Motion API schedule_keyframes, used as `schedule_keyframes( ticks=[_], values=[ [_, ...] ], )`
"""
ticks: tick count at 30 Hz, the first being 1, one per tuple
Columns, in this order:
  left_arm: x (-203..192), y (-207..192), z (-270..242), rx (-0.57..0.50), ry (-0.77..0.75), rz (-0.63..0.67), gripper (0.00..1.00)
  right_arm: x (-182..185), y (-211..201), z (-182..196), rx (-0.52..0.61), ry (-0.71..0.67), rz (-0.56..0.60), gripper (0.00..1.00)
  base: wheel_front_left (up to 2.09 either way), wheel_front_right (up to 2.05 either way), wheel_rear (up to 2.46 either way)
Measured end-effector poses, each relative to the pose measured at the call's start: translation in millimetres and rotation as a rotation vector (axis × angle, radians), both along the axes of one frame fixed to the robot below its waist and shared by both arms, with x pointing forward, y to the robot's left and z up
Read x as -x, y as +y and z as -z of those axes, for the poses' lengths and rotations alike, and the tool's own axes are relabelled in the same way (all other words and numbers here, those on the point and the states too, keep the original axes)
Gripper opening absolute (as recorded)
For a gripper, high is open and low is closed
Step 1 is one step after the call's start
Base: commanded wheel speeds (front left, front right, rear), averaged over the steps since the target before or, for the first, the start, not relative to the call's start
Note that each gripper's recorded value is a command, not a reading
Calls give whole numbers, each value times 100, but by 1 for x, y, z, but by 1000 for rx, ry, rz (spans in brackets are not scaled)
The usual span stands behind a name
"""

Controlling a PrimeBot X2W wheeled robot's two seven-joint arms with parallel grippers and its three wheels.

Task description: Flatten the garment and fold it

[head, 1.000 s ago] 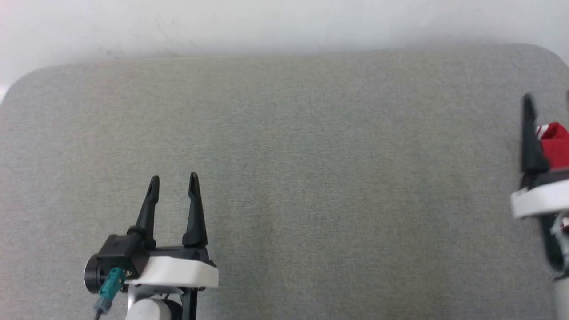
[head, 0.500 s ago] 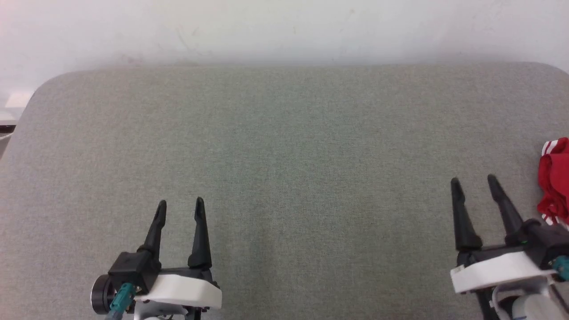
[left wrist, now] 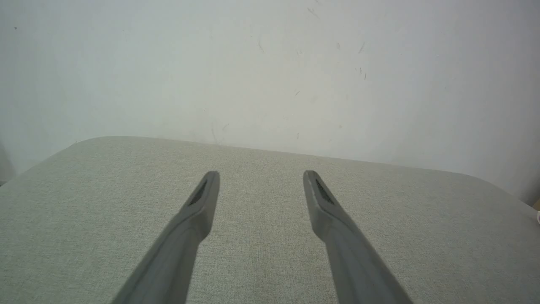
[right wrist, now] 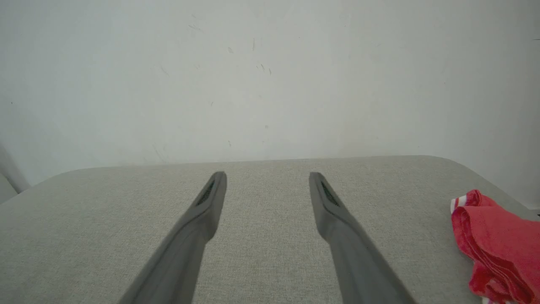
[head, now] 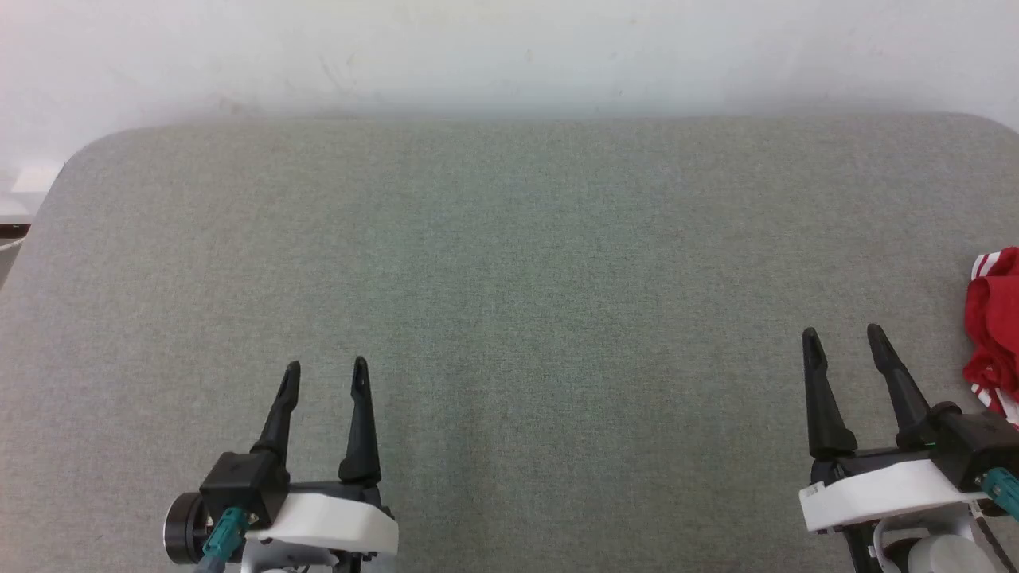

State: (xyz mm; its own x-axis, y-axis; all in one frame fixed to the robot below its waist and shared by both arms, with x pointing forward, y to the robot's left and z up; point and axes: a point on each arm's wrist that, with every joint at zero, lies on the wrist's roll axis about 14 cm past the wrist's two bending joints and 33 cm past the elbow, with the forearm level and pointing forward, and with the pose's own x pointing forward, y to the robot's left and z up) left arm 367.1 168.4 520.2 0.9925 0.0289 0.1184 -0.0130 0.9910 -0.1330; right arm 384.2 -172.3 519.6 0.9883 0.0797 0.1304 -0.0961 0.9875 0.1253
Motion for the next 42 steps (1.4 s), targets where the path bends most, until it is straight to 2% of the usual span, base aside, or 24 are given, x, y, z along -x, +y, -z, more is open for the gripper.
schedule_keyframes(
  ticks=[6, 7, 42],
  values=[
    [-1, 0, 2, 11, 7, 0, 100, -1, 0, 3, -1, 7, 1, 100, 0, 0, 0],
    [-1, 0, 2, 11, 8, -1, 0, -1, 0, 3, -1, 8, 2, 0, 0, 0, 0],
    [-2, 2, 2, -24, 43, 2, 0, 1, 3, 0, 42, 35, -13, 0, 0, 0, 0]
  ],
)
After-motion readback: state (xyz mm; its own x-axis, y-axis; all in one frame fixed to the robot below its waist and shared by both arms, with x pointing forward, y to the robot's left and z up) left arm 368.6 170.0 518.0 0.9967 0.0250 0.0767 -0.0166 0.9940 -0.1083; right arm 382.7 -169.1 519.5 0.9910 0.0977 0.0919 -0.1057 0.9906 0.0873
